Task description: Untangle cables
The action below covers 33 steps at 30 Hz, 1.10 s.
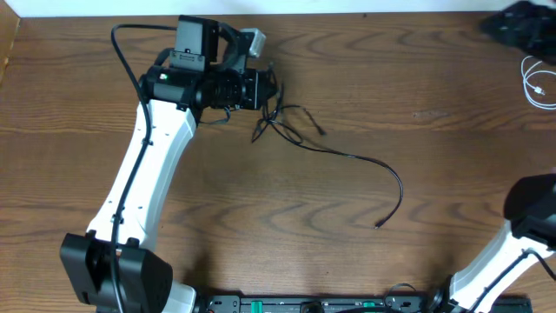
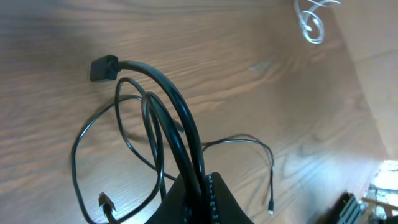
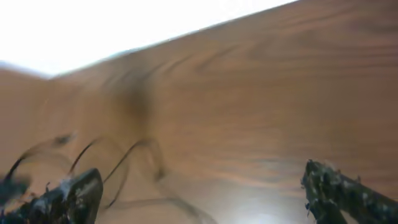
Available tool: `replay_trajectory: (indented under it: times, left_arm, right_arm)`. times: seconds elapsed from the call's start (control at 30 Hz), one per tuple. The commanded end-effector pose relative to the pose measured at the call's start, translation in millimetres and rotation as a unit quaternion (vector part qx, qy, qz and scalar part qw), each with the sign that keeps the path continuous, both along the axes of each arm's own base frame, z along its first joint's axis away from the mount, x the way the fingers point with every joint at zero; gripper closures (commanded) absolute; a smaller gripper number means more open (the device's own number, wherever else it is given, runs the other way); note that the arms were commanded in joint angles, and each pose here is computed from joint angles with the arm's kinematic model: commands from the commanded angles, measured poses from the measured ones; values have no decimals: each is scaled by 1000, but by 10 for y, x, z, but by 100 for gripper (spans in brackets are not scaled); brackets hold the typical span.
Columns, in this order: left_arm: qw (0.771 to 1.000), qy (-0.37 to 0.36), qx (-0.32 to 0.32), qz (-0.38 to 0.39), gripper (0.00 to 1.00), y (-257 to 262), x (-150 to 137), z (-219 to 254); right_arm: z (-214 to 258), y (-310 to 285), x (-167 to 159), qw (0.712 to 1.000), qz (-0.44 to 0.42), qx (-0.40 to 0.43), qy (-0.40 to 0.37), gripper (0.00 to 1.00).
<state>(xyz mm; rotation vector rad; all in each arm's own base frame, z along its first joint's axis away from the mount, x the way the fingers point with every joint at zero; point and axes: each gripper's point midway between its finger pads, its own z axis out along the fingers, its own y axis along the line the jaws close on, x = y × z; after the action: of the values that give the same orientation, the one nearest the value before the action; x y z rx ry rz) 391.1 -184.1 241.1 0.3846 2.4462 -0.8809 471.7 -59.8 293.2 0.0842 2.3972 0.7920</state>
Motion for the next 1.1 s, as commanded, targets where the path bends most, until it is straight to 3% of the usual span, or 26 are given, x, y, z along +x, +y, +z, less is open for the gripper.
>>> replay_trajectory:
  times: [0.0,0.17,0.43,0.8,0.93,1.07]
  left_arm:
    - [996,-75,-24,-38,92,-120,-130,515]
    - [991,-122,-41,-31,92,-99,-235,883]
    - [984,-155,-88,8,92,-63,-324,1340]
    - [979,-93,-133,127,92,315,-126,1376]
    - [977,-79,-149,133,92,362,-125,1394]
    - [977,-73,-158,125,92,328,-154,1406]
  right_arm:
    - [27,601,-69,992,118,13,-29,1]
    - [110,1336,-325,970,235,57,-39,1]
    - [-89,2233,-647,933,358,-4,-21,5]
    - [-81,3160,-1184,853,516,-17,-80,9]
    - [-139,3363,-1295,832,547,-20,-93,14]
    - [-297,3561,-1318,820,563,-19,-100,25]
